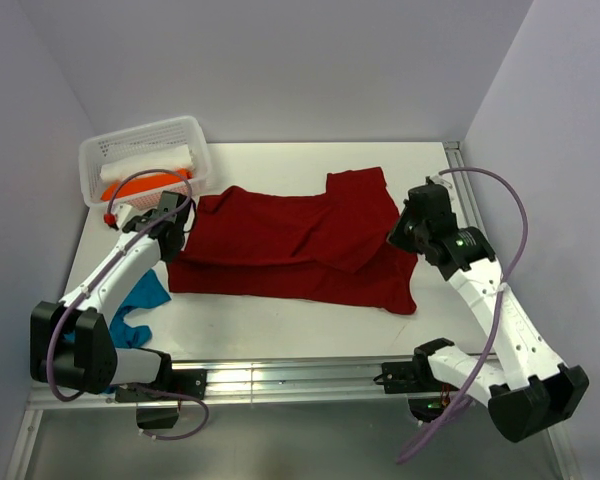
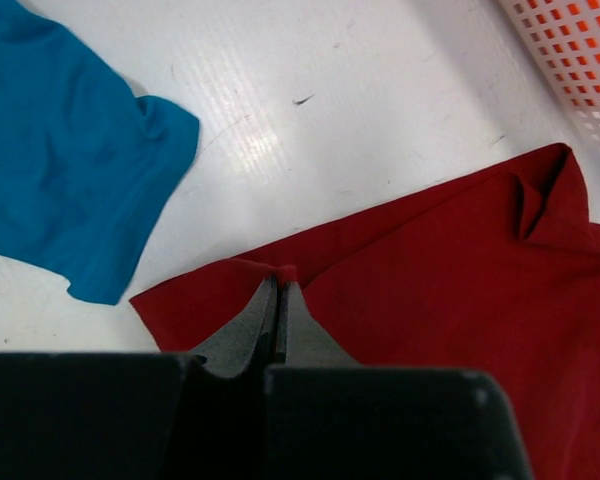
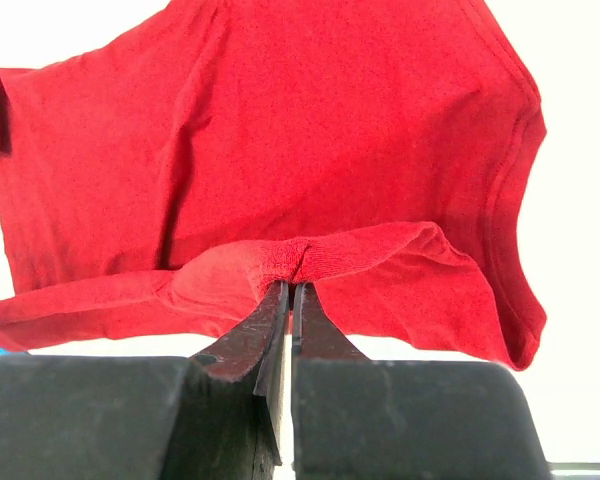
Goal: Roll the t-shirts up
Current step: Fold the tshirt
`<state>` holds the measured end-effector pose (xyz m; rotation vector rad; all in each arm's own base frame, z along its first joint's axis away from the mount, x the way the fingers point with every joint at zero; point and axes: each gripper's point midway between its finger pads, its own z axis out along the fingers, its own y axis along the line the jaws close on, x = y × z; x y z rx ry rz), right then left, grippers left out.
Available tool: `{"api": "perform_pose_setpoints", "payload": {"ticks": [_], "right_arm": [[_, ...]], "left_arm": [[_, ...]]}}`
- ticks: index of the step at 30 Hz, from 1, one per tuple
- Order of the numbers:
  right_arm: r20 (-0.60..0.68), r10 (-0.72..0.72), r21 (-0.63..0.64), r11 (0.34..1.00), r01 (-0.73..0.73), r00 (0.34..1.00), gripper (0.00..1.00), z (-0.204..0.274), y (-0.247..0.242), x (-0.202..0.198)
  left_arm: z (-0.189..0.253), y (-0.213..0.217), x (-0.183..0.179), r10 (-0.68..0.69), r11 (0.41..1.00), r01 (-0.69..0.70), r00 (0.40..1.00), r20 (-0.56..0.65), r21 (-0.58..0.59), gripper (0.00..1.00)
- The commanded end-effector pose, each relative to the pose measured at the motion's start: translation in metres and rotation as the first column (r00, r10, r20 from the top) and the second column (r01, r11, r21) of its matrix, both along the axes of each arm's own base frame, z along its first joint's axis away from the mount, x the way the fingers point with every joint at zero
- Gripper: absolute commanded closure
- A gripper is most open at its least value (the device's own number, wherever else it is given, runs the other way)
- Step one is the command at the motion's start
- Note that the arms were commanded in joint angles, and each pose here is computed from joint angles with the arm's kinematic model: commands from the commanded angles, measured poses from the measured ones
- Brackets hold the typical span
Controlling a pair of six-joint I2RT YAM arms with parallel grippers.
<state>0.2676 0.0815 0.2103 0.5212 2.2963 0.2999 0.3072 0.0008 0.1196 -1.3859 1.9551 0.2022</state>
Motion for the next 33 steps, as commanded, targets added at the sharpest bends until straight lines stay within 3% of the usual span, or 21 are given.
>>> {"api": "perform_pose_setpoints", "payload": {"ticks": [1,6,24,26,33], "right_arm": [[0.006,-0.009,0.003,1.000,0.009,1.000,1.00,0.001,-0.006,-0.013],[0.017,-0.020,-0.016,1.000,0.020,1.000,1.00,0.002,-0.011,-0.015],[-0.031,-0.102,-0.065,0.993,0.100,0.994,1.00,-0.020,-0.016,0.035],[-0.024,-0.124,-0.064,0.990,0.122,0.992,1.00,-0.022,-0.021,0.042],[-0.030,-0.155,-0.049,0.987,0.154,0.987,1.00,-0.025,-0.017,0.083]], "left_arm": [[0.003,-0.001,-0.006,-0.006,1.000,0.006,1.000,0.022,-0.022,0.99],[0.004,-0.003,-0.002,-0.016,0.999,0.017,0.999,0.035,-0.030,0.99],[-0.016,-0.007,0.044,-0.044,0.999,0.044,0.999,-0.026,0.005,0.99],[-0.017,-0.010,0.053,-0.080,0.997,0.080,0.997,-0.005,-0.007,0.96],[-0.012,-0.018,0.065,-0.213,0.976,0.216,0.972,0.097,-0.028,0.67]]}}
